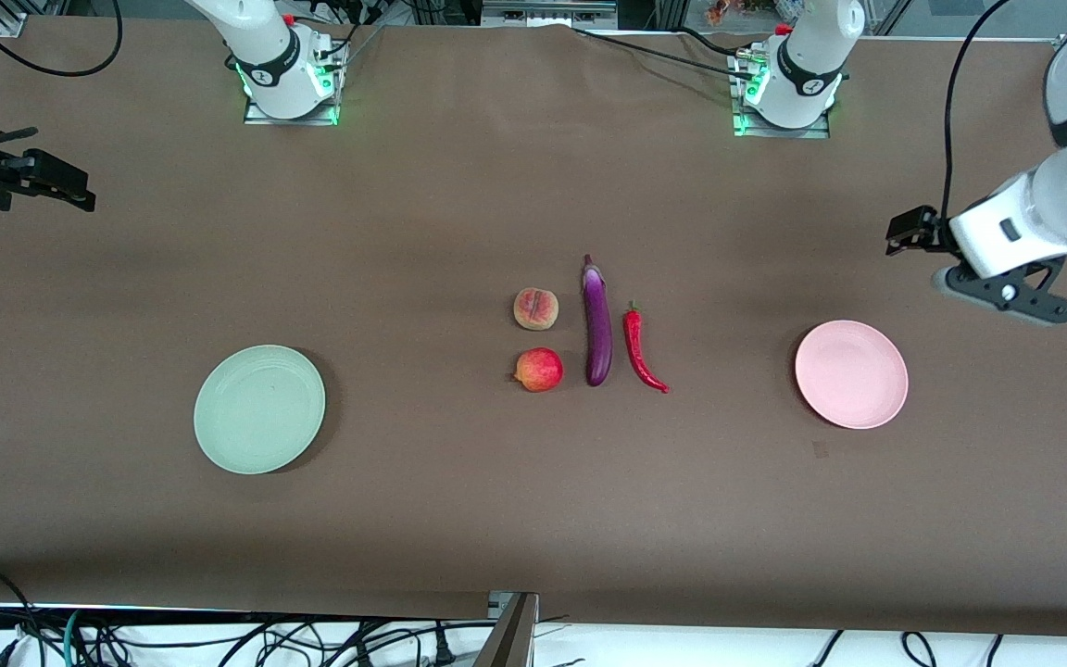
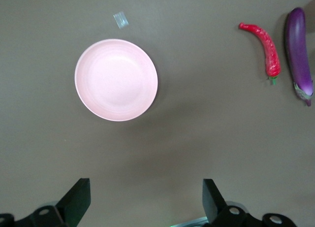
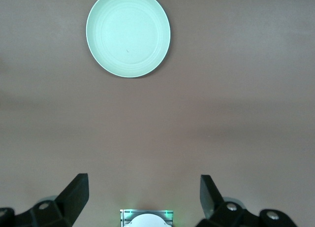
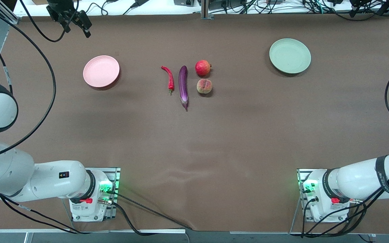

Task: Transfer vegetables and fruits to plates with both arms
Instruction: 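Move the left gripper over the pink plate toward the red chili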

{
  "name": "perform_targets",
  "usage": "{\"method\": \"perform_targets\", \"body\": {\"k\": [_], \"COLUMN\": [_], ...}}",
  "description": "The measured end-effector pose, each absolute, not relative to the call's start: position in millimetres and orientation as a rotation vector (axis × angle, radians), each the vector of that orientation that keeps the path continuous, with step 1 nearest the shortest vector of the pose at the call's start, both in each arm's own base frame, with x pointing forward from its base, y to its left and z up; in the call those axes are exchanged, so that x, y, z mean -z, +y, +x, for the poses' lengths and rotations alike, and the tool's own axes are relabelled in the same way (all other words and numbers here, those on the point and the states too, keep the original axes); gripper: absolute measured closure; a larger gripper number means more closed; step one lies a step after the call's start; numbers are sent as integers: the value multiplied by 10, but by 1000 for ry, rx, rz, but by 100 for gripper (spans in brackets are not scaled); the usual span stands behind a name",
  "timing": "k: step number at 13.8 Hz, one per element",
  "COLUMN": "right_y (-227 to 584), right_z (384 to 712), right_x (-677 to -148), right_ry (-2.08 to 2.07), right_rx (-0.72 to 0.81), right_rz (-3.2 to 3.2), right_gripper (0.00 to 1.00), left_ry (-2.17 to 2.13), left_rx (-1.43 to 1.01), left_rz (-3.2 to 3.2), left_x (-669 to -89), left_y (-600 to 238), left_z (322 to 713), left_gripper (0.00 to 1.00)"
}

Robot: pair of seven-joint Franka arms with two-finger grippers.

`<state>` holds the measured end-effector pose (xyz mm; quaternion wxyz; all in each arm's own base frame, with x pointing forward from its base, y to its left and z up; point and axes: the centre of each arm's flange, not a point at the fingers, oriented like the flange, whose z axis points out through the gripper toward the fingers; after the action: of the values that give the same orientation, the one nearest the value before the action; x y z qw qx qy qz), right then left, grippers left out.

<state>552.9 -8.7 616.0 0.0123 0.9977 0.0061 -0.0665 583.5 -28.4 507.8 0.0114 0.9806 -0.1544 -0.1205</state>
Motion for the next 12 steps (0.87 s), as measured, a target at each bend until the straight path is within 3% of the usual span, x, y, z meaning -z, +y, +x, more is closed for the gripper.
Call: {"method": "perform_targets", "body": {"k": [7,12], "right_y": [-72,129], "right_z": [5533,5553], "right_x": [-6160,-6119], "right_ry": [23,78], "right_rx": [207,217], "right_rz": [3110,3106], "right_gripper": [0,0], "left_ry": [-126,-206], "left_rx": [368,397], "left_rz": [3077,3078], "left_x": [-3715,-2928], "left_y": [-699,-1999], "left_z": [6386,6270], "left_gripper": [0,0]}}
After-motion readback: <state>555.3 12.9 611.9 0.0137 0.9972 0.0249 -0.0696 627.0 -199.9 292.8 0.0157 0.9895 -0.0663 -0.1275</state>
